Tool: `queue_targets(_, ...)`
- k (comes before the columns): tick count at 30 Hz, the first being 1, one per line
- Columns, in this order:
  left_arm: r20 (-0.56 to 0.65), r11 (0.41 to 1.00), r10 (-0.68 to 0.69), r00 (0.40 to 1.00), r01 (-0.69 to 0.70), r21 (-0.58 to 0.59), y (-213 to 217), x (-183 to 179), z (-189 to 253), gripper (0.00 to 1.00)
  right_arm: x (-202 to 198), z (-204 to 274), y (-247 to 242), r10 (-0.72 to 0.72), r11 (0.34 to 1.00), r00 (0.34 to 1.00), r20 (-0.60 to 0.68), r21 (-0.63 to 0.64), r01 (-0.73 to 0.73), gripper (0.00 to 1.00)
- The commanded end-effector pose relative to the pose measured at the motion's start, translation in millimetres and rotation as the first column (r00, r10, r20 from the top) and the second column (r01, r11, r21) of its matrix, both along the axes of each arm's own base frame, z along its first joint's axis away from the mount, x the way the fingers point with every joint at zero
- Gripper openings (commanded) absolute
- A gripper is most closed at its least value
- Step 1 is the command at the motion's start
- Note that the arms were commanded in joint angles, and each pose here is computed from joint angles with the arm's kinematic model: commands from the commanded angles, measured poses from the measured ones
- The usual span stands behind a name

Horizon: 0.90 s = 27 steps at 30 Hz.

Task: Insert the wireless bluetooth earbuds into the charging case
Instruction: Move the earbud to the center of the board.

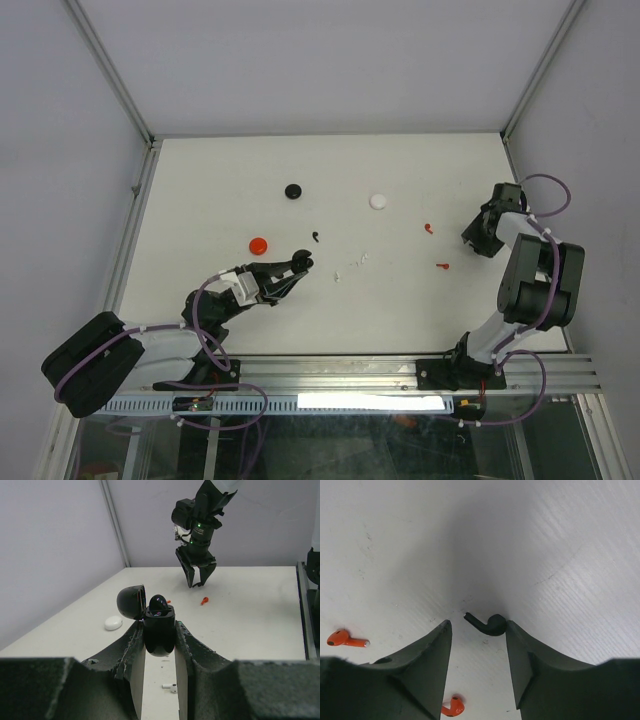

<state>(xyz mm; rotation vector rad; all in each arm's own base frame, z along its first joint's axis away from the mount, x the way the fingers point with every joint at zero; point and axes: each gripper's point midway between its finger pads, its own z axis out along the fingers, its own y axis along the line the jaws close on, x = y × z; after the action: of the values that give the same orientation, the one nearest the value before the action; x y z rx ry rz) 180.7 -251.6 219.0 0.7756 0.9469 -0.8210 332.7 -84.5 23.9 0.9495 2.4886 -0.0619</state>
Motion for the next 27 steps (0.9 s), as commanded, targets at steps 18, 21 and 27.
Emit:
queue_targets(18, 0.037, 1.000, -0.014, 0.999, 0.014, 0.002, 3, -7, 1, 0.00, 46, 13, 19, 0.188, 0.981, 0.980, 0.058, 0.040, -0.191, 0.46)
queue_targets(21, 0.037, 1.000, -0.013, 0.999, 0.013, 0.002, 3, -7, 1, 0.00, 44, 12, 21, 0.207, 0.978, 0.978, 0.025, 0.016, -0.207, 0.45)
queue_targets(27, 0.037, 1.000, -0.014, 0.999, 0.014, -0.001, 3, -7, 2, 0.00, 42, 11, 27, 0.235, 0.972, 0.972, -0.027, -0.021, -0.236, 0.41)
